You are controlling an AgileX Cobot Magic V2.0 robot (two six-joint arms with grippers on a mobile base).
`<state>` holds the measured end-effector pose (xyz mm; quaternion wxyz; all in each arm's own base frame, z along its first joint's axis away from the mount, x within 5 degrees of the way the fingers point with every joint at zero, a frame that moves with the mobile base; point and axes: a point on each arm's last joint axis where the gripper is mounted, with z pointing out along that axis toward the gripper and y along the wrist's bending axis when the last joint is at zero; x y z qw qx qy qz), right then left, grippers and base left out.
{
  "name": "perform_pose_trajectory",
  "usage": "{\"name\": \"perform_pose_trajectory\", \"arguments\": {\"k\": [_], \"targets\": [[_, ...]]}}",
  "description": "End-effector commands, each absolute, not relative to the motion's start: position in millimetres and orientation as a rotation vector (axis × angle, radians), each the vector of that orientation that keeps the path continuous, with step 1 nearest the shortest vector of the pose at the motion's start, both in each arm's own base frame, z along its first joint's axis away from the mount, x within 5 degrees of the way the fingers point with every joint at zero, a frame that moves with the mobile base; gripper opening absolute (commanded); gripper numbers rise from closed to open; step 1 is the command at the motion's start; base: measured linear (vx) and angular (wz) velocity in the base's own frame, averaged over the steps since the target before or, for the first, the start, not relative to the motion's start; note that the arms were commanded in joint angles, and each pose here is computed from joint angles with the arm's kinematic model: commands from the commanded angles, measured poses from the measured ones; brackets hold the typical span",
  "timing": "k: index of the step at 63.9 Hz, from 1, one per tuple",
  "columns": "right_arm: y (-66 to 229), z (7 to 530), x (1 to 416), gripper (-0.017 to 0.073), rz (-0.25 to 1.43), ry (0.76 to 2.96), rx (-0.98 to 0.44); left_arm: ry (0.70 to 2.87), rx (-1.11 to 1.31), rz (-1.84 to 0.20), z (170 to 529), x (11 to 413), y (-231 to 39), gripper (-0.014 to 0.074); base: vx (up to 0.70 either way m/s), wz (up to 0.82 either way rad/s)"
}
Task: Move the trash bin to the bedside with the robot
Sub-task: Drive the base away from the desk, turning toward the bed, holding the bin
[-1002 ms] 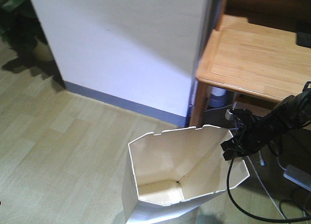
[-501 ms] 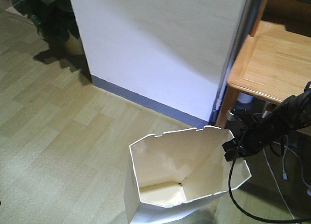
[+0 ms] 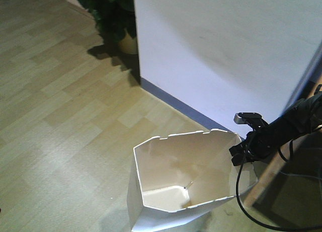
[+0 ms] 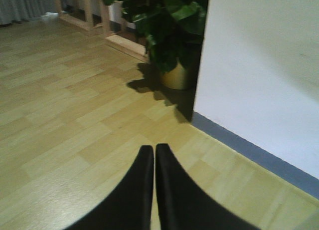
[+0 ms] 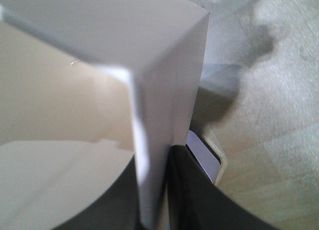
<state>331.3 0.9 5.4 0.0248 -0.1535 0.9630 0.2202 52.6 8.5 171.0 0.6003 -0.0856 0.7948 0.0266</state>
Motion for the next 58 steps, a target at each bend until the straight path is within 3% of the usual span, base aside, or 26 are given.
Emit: {"name": "perform_pose_trajectory", "arguments": {"k": [1,58], "targets": [[11.8,38.7,336.4,-0.0005,0.895,2.906,-0.430,1.766,-0.191,0.054,176.4,53.5,8.2,-0.0006,0.12,0.47],[11.8,38.7,336.4,-0.0005,0.895,2.906,-0.430,1.766,-0.191,0.054,176.4,53.5,8.2,-0.0006,0.14,0.54]]}}
